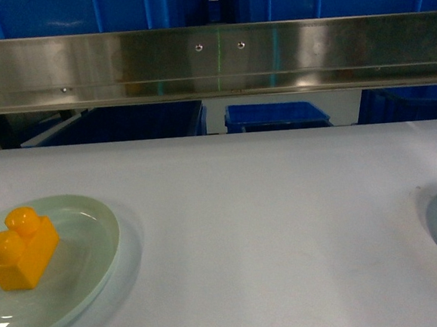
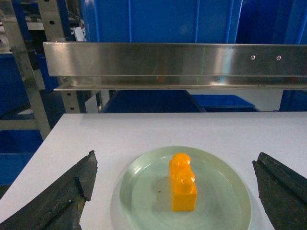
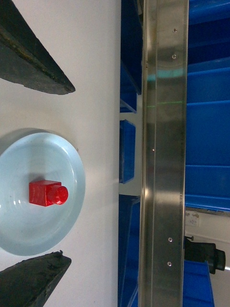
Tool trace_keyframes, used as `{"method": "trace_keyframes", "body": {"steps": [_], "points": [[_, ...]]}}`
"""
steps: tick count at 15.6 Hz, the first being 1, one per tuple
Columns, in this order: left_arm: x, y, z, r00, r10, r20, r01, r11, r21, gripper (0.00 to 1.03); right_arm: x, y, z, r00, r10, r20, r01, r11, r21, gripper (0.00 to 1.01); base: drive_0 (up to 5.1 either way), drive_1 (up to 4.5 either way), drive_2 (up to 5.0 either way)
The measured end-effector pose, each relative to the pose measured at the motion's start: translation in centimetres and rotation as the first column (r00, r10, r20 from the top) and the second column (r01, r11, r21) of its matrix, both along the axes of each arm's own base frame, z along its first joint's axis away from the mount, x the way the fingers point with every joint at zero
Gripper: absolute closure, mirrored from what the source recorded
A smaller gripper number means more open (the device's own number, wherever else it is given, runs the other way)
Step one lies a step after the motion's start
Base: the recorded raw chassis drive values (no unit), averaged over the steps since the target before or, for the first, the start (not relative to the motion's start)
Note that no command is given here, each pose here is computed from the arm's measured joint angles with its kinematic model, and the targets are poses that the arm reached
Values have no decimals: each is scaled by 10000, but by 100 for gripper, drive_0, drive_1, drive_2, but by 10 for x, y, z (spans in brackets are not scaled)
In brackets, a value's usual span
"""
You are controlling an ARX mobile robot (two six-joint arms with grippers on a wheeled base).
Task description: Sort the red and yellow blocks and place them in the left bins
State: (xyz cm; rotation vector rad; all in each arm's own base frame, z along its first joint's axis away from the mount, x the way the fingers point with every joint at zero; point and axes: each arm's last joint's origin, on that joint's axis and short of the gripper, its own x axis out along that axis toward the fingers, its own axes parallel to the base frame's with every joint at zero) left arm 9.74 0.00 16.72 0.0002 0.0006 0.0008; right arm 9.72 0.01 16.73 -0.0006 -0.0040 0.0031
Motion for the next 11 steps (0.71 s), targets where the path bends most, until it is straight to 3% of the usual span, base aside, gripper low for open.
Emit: {"method": "trace_keyframes", "body": {"steps": [11], "points": [[0,0,0,10000,0,0,0,10000,0,5,0,0,0,10000,0,0,0,10000,0,3,0,0,0]]}}
